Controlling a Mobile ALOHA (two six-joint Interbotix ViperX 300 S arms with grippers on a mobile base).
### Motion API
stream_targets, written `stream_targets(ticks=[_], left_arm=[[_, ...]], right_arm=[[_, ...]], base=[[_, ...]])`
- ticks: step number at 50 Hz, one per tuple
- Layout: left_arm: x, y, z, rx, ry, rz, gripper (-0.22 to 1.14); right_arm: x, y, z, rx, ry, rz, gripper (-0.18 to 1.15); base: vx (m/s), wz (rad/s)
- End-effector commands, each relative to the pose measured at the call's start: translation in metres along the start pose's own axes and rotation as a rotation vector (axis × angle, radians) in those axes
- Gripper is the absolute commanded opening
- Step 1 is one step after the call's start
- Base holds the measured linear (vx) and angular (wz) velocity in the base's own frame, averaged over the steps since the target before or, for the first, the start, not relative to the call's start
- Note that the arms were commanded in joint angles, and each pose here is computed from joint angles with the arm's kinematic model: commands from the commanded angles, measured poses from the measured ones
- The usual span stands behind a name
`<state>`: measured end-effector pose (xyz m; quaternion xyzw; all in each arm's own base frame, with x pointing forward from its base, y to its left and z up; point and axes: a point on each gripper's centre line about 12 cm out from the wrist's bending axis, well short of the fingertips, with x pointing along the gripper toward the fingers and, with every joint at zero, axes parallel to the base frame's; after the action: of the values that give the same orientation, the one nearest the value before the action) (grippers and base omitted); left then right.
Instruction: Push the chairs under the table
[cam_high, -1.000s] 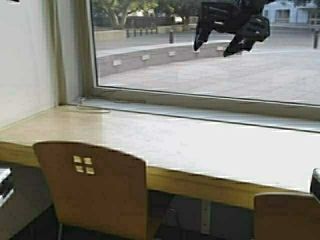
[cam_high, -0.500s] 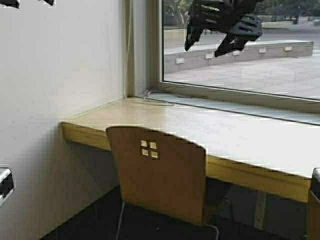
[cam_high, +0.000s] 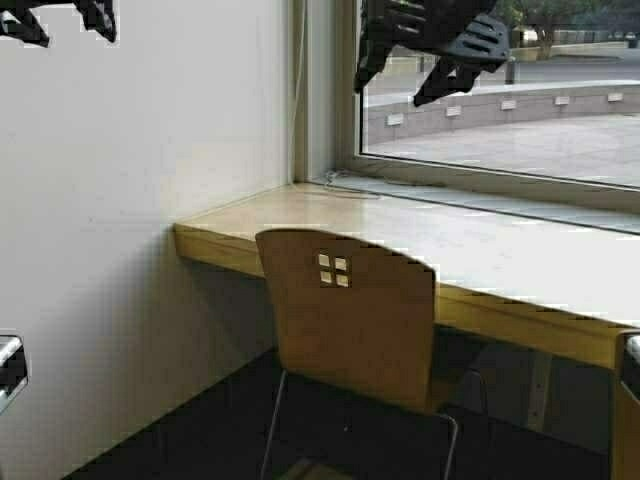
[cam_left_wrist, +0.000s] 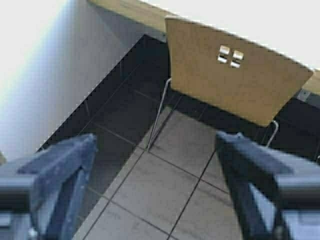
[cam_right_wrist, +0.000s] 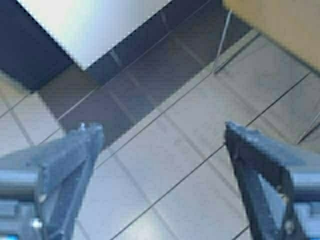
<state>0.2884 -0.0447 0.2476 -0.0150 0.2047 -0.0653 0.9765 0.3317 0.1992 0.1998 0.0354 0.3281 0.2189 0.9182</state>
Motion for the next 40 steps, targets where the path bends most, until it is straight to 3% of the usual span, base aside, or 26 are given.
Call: stream_targets(ticks=[1, 29, 40], left_arm=[[-0.001, 0.001, 0.007, 0.0, -0.024, 0.005, 1.01], [0.007, 0.001, 0.003, 0.0, 0.001, 0.006, 1.01], [0.013, 0.0, 0.007, -0.002, 0.001, 0.006, 1.01]], right_arm=[[-0.007, 0.005, 0.015, 0.0, -0.043, 0.013, 1.04], [0.004, 0.001, 0.005, -0.009, -0.001, 0.001, 1.04], [0.021, -0.005, -0.015, -0.005, 0.068, -0.017, 1.04]], base=[[-0.32, 0.07], [-0.28, 0.04], [-0.31, -0.04]])
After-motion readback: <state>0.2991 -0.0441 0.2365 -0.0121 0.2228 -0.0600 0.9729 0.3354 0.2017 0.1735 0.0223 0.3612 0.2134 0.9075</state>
